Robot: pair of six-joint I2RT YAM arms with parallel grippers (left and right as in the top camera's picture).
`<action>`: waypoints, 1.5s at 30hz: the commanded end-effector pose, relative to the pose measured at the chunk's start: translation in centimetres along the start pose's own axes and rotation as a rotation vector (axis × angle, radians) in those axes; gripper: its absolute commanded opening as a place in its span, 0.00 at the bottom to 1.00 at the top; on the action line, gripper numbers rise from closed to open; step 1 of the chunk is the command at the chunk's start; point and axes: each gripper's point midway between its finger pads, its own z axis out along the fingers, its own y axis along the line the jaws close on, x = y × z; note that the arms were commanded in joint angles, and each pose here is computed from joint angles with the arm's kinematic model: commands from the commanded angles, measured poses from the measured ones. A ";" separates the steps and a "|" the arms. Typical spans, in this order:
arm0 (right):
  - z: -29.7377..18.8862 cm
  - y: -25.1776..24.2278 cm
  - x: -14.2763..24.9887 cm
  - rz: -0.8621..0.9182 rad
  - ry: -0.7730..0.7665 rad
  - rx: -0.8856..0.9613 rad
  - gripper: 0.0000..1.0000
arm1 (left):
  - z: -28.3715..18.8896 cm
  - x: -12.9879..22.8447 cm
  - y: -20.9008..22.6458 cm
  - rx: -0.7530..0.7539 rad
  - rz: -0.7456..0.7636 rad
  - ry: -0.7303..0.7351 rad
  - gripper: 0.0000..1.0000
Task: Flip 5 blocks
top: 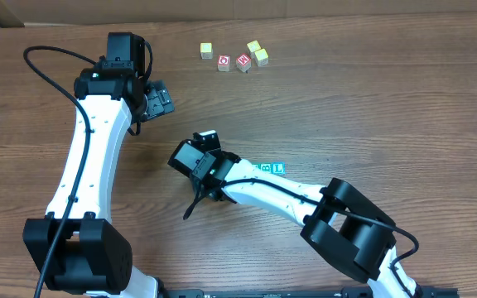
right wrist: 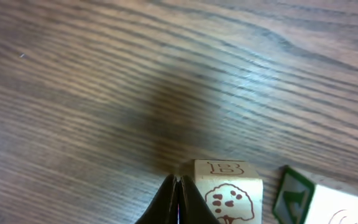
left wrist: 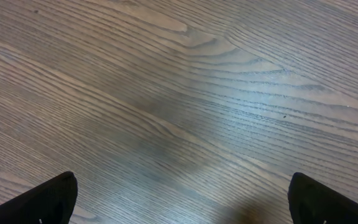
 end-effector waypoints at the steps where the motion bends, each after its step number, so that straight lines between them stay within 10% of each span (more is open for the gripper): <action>1: 0.2 -0.6 -1.2 0.033 -0.023 0.017 0.05 | -0.5 -0.6 0.3 -0.009 0.002 -0.022 1.00; 34: -6.0 -1.2 -4.5 0.127 -0.108 -0.023 0.04 | -0.5 -0.6 0.3 -0.009 0.002 -0.023 1.00; 45: -18.4 -15.2 -7.6 0.392 -0.117 0.011 0.08 | -0.5 -0.6 0.3 -0.009 0.002 -0.023 1.00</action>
